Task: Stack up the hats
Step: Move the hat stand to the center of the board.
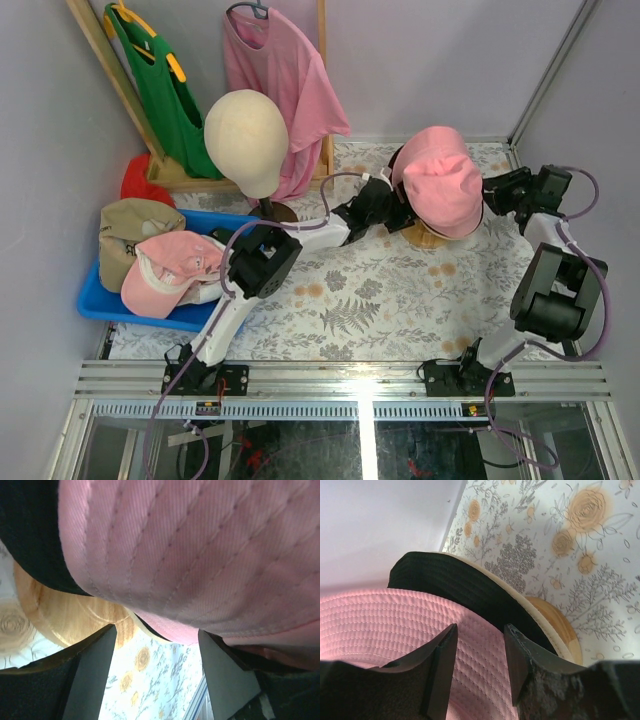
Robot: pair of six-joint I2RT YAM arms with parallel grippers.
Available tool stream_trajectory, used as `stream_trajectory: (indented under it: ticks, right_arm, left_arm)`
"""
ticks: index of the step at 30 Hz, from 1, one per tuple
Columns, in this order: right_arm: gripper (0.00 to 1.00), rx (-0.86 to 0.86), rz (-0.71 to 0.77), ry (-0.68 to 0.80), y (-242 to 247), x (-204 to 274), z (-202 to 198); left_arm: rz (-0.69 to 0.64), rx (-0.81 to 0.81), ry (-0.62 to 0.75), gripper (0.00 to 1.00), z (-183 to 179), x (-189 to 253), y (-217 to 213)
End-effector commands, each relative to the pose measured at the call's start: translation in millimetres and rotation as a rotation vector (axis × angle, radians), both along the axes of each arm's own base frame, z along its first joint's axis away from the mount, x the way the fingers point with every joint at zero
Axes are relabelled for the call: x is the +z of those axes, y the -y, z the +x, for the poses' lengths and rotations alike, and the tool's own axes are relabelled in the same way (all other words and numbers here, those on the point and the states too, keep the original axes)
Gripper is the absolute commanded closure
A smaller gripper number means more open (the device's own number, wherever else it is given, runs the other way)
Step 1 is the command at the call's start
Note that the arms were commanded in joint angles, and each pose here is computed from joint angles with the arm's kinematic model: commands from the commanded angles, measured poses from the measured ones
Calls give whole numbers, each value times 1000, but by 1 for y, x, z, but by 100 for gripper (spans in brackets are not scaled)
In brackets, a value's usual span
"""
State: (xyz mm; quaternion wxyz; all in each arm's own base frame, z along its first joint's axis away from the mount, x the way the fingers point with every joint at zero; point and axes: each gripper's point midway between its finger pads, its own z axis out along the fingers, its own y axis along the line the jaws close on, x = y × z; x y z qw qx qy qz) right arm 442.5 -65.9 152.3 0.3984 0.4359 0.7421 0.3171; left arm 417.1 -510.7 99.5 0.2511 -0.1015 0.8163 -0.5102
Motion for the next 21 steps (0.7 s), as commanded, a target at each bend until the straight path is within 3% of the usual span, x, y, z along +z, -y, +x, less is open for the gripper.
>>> stream_trajectory:
  ticks: [1, 8, 14, 21]
  right_arm:
    - [51, 10, -28, 103, 2, 35, 31]
    - [52, 7, -41, 71, 10, 27, 47]
    - [52, 4, -80, 39, 14, 25, 43]
    - [52, -23, -157, 52, 20, 56, 29]
  left_arm:
    - [-67, 23, 64, 34, 34, 33, 2]
    - [-79, 55, 69, 33, 44, 42, -14]
    - [-81, 73, 50, 34, 25, 40, -34]
    - [-51, 97, 73, 33, 7, 55, -58]
